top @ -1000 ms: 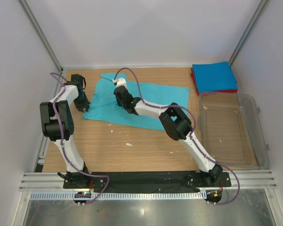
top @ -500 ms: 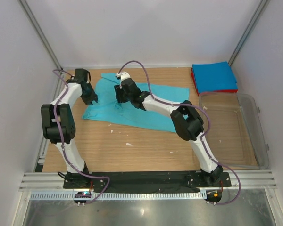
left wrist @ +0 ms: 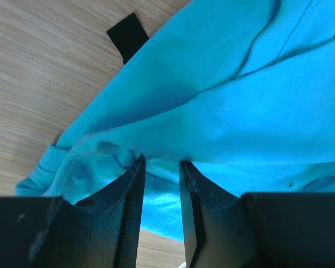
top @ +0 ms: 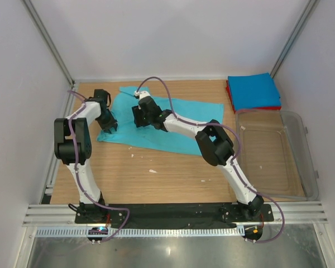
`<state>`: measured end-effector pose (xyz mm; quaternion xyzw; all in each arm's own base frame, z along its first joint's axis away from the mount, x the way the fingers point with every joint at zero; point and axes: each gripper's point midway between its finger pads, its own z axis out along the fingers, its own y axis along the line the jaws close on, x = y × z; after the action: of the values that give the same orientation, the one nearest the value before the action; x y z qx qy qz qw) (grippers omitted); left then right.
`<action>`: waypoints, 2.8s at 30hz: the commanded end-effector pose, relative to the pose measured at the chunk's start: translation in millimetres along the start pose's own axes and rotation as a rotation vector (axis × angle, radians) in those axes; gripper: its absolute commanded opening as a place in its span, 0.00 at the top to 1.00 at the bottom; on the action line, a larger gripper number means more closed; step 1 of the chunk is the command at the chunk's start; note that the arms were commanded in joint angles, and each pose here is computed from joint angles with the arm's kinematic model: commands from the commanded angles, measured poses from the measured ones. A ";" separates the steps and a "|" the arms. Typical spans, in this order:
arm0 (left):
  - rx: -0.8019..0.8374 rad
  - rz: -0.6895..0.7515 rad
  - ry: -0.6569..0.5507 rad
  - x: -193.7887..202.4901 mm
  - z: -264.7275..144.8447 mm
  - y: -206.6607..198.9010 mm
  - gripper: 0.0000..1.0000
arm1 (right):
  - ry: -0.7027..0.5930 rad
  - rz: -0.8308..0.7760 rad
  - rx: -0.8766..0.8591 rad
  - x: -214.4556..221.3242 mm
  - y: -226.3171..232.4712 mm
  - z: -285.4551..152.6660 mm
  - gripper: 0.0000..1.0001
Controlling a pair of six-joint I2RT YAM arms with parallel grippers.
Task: Fold and stack the t-shirts
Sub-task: Fold the tshirt
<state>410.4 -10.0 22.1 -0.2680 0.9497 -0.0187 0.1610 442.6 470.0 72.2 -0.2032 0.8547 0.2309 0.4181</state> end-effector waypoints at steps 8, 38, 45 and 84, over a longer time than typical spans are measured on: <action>-0.137 -0.011 -0.018 1.6 6.7 27.1 0.66 | -0.047 0.022 0.034 -18.5 2.6 2.0 0.74; -0.262 -0.045 -0.043 7.3 -10.6 54.9 0.63 | 0.014 0.080 0.146 1.0 -25.1 -10.9 0.89; -0.267 -0.058 -0.048 13.2 -19.8 59.6 0.63 | 0.020 0.175 0.251 -1.3 -36.7 -71.6 0.79; -0.484 -0.064 -0.035 56.8 -55.1 136.4 0.62 | 0.283 0.314 0.640 191.1 -159.6 -275.1 0.87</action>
<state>292.3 64.5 30.5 -0.3134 0.9254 0.1868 0.1030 249.4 151.7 19.1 0.0288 0.9588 -0.0382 0.2799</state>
